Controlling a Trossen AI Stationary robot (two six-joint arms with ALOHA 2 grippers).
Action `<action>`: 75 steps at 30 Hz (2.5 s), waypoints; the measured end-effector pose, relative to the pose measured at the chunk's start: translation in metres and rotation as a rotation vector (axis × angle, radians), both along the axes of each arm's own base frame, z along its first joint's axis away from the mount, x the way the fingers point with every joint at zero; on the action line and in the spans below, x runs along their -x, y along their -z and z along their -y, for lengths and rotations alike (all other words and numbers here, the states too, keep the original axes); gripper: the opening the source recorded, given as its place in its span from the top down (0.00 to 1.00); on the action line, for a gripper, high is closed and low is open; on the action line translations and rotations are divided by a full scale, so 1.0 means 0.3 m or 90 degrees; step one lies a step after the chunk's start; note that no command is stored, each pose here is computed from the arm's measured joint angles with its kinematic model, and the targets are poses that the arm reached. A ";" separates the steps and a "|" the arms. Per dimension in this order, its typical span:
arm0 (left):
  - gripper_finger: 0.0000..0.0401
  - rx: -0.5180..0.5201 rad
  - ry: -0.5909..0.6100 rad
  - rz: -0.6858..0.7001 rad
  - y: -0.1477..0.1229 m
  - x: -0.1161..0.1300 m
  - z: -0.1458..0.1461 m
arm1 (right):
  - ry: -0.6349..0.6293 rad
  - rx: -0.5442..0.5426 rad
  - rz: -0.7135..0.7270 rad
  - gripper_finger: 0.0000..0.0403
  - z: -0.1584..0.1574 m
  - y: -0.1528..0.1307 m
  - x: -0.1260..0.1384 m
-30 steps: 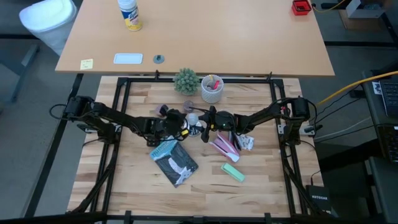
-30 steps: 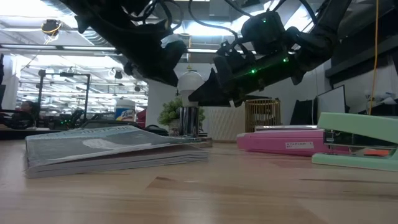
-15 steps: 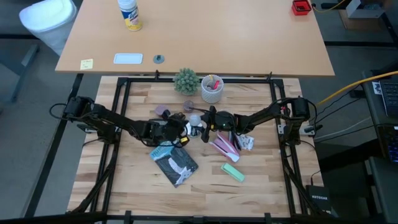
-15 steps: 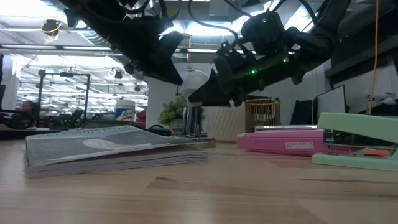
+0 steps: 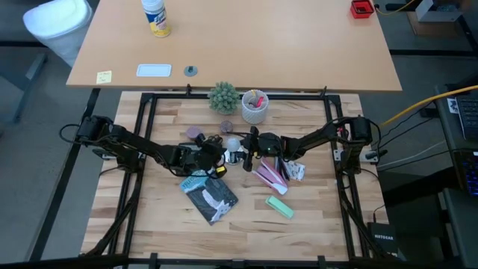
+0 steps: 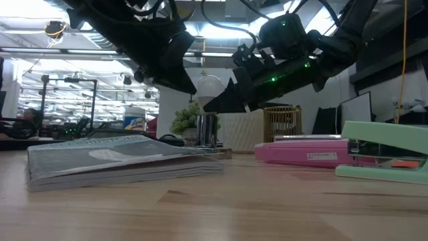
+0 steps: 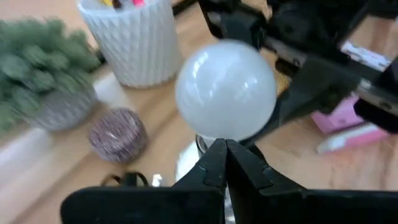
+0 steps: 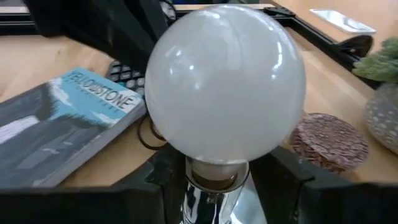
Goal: Screw lightbulb
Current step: Remove the lightbulb from the lamp
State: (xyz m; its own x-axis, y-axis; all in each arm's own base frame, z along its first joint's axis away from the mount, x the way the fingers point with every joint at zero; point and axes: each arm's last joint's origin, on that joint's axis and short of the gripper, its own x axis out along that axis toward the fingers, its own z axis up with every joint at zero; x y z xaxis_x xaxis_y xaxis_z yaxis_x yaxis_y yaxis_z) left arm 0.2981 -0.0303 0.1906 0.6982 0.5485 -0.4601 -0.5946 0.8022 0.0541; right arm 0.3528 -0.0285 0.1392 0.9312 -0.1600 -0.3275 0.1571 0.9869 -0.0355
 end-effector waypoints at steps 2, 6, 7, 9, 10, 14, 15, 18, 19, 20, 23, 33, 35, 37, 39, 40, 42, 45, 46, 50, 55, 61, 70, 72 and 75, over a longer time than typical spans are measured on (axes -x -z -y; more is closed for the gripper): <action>1.00 0.030 0.010 -0.007 0.008 0.003 0.003 | -0.005 0.000 0.000 0.62 -0.001 0.000 0.000; 1.00 0.097 0.017 -0.004 0.019 0.008 0.008 | -0.005 0.000 0.000 0.60 -0.001 0.000 0.000; 1.00 0.109 0.018 -0.001 0.020 0.008 0.009 | -0.005 0.000 0.000 0.58 -0.002 0.000 0.000; 1.00 0.131 0.018 0.010 0.024 0.002 0.011 | -0.005 0.000 0.000 0.56 -0.002 0.000 0.000; 1.00 0.143 0.016 0.010 0.031 0.000 0.012 | -0.005 0.000 0.000 0.56 -0.002 0.000 0.000; 1.00 0.182 -0.005 -0.003 0.086 -0.014 0.016 | -0.005 0.000 -0.001 0.56 -0.002 0.001 0.000; 1.00 0.190 -0.007 -0.009 0.101 -0.017 0.018 | -0.005 0.000 -0.002 0.57 -0.002 0.001 0.000; 1.00 0.203 -0.015 -0.021 0.148 -0.032 0.021 | -0.005 0.000 -0.002 0.58 -0.002 0.001 0.000; 1.00 0.202 -0.015 -0.025 0.160 -0.036 0.022 | -0.005 0.000 -0.002 0.58 -0.002 0.001 0.000; 1.00 0.201 -0.014 -0.026 0.168 -0.040 0.022 | -0.005 0.000 -0.002 0.58 -0.002 0.001 0.000; 1.00 0.199 -0.016 -0.038 0.186 -0.042 0.022 | -0.005 0.000 -0.002 0.58 -0.002 0.001 0.000; 1.00 0.196 -0.059 -0.074 0.212 -0.033 -0.025 | -0.029 -0.009 -0.002 0.58 -0.005 0.001 0.000; 1.00 0.193 -0.069 -0.078 0.219 -0.035 -0.039 | -0.036 -0.013 -0.002 0.58 -0.006 0.001 0.000; 1.00 0.189 -0.076 -0.078 0.230 -0.041 -0.053 | -0.040 -0.014 -0.003 0.58 -0.006 0.002 0.000; 1.00 0.184 -0.078 -0.086 0.238 -0.044 -0.067 | -0.046 -0.016 -0.004 0.58 -0.007 0.002 0.000; 1.00 0.178 -0.085 -0.086 0.240 -0.044 -0.074 | -0.046 -0.015 -0.004 0.58 -0.007 0.002 0.000; 1.00 0.164 -0.087 -0.095 0.240 -0.044 -0.086 | -0.047 -0.016 -0.007 0.58 -0.007 0.003 0.000; 1.00 0.130 -0.098 -0.105 0.242 -0.042 -0.101 | -0.049 -0.017 -0.011 0.58 -0.008 0.004 0.001; 1.00 0.114 -0.101 -0.111 0.242 -0.041 -0.105 | -0.049 -0.017 -0.011 0.58 -0.007 0.004 0.000; 1.00 0.044 -0.115 -0.152 0.251 -0.029 -0.126 | -0.052 -0.018 -0.013 0.58 -0.009 0.005 0.000; 1.00 -0.017 -0.132 -0.162 0.240 -0.032 -0.149 | -0.053 -0.018 -0.014 0.58 -0.009 0.005 0.001; 1.00 -0.021 -0.142 -0.131 0.216 -0.037 -0.157 | -0.046 -0.016 -0.015 0.58 -0.008 0.006 0.001; 1.00 0.016 -0.042 -0.031 0.058 -0.012 -0.038 | -0.037 -0.012 -0.015 0.58 -0.008 0.006 0.001; 1.00 0.039 -0.010 -0.019 0.044 -0.008 -0.009 | -0.036 -0.012 -0.015 0.58 -0.007 0.006 0.001; 1.00 0.080 0.022 -0.013 0.047 -0.004 0.028 | -0.036 -0.012 -0.015 0.58 -0.007 0.006 0.001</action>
State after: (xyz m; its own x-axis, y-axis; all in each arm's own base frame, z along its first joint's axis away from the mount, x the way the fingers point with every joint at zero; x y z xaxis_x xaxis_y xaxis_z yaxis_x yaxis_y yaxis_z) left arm 0.2994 -0.0386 0.1766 0.7058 0.4609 -0.5380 -0.5658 0.8237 -0.0367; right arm 0.3523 -0.0264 0.1374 0.9306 -0.1009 -0.3519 0.1003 0.9948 -0.0199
